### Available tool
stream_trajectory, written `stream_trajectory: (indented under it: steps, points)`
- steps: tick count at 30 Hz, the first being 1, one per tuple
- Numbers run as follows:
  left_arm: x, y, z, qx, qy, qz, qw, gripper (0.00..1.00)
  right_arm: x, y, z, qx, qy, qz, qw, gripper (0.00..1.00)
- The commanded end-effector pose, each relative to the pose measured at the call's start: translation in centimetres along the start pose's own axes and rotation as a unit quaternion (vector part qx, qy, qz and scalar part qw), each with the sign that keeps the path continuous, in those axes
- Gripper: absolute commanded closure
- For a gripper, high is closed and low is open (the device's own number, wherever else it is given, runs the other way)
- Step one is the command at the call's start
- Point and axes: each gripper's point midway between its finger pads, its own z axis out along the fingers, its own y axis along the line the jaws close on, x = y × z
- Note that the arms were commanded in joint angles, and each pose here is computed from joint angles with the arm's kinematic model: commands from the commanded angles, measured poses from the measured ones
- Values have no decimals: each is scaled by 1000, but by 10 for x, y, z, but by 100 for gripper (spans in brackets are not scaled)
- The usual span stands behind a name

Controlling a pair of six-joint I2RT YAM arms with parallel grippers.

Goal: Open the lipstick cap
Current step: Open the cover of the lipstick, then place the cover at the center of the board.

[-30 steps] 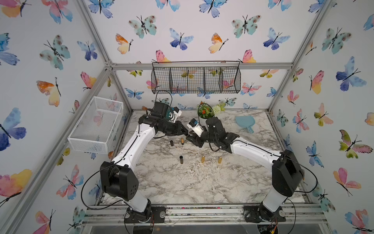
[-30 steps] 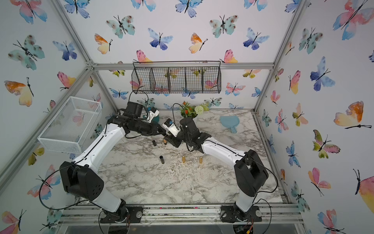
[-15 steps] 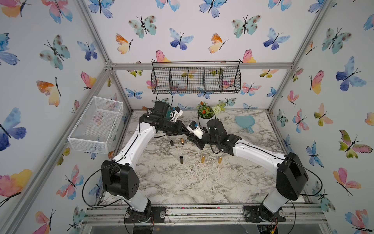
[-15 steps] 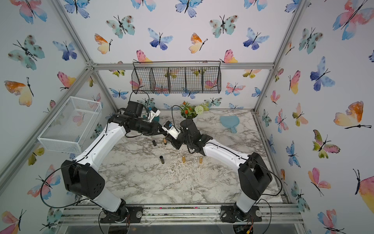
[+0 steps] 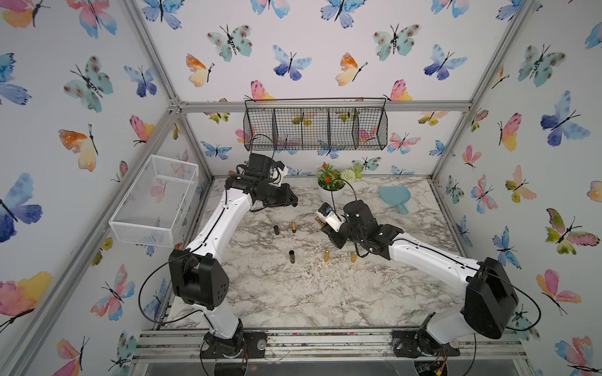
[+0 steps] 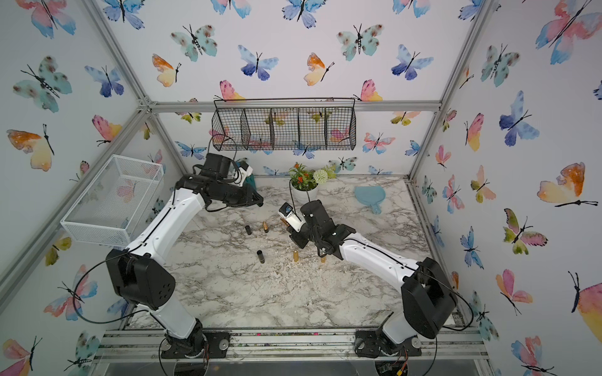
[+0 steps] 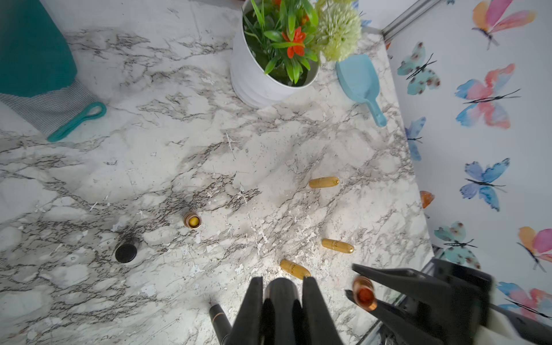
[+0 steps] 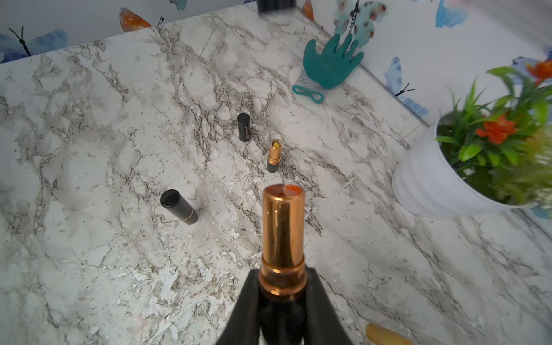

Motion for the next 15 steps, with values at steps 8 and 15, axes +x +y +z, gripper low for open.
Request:
stream_trajectory:
  steps: [8, 15]
  points:
    - [24, 21, 135, -188, 12, 60, 980, 90, -28, -22, -64, 68, -41, 10, 997, 90]
    - [55, 52, 180, -215, 53, 51, 974, 87, -17, -24, -76, 83, -39, 20, 996, 89]
